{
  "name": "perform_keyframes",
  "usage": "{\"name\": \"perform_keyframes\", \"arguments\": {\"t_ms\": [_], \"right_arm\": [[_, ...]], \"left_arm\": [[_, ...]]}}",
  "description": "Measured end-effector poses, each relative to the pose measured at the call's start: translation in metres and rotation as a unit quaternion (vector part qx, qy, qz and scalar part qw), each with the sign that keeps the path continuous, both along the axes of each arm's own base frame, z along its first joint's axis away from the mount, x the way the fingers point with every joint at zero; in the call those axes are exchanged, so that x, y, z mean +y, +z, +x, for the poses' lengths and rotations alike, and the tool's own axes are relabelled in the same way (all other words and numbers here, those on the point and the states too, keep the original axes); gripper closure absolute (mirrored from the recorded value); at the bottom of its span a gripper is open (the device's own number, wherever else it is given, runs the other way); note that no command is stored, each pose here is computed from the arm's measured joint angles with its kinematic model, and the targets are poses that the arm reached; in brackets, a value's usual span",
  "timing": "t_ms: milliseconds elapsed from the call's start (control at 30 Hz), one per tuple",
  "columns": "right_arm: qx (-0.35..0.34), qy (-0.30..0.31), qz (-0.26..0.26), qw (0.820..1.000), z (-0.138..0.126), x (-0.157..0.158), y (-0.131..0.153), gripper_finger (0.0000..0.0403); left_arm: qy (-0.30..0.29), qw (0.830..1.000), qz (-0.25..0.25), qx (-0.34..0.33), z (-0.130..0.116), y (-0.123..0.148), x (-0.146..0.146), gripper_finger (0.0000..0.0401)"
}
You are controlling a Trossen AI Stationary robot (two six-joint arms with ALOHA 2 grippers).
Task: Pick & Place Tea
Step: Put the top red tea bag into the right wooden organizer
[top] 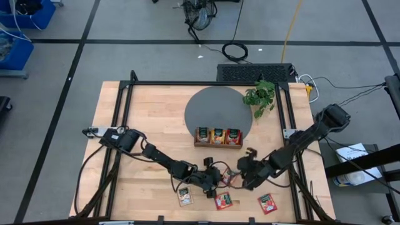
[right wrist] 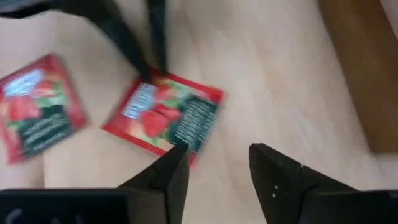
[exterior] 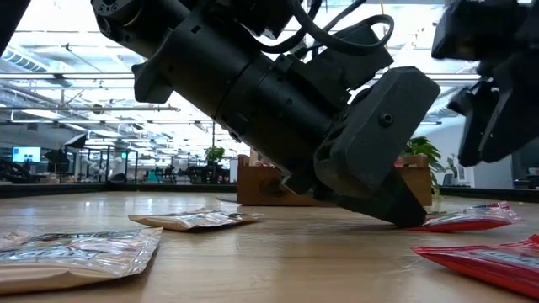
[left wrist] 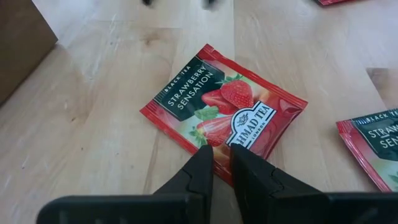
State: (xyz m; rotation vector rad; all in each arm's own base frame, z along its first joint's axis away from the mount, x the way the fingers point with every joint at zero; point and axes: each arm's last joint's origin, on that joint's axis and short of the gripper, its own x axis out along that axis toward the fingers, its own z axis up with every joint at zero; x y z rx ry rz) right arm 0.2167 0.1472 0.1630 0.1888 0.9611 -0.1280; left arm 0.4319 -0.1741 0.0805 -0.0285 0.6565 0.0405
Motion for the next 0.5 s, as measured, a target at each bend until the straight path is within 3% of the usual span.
{"name": "perform_keyframes", "arguments": {"t_ms": [133, 300, 500], "right_arm": [[0.012, -0.056, 0.04, 0.998, -0.005, -0.008, -0.004, 0.0236], [0.018, -0.093, 0.143, 0.985, -0.01, -0.015, -0.027, 0.0225], [-0.031, -0.124, 0.225, 0.966, -0.022, -0.027, -0.05, 0.0228]], "left_arm": [[0.0, 1.0, 0.0, -0.001, 0.0, 0.0, 0.0, 0.0339], [0.0, 1.0, 0.0, 0.0, 0.0, -0.001, 0.0, 0.0339], [0.0, 1.0, 0.002, -0.001, 0.0, -0.001, 0.0, 0.0339]]}}
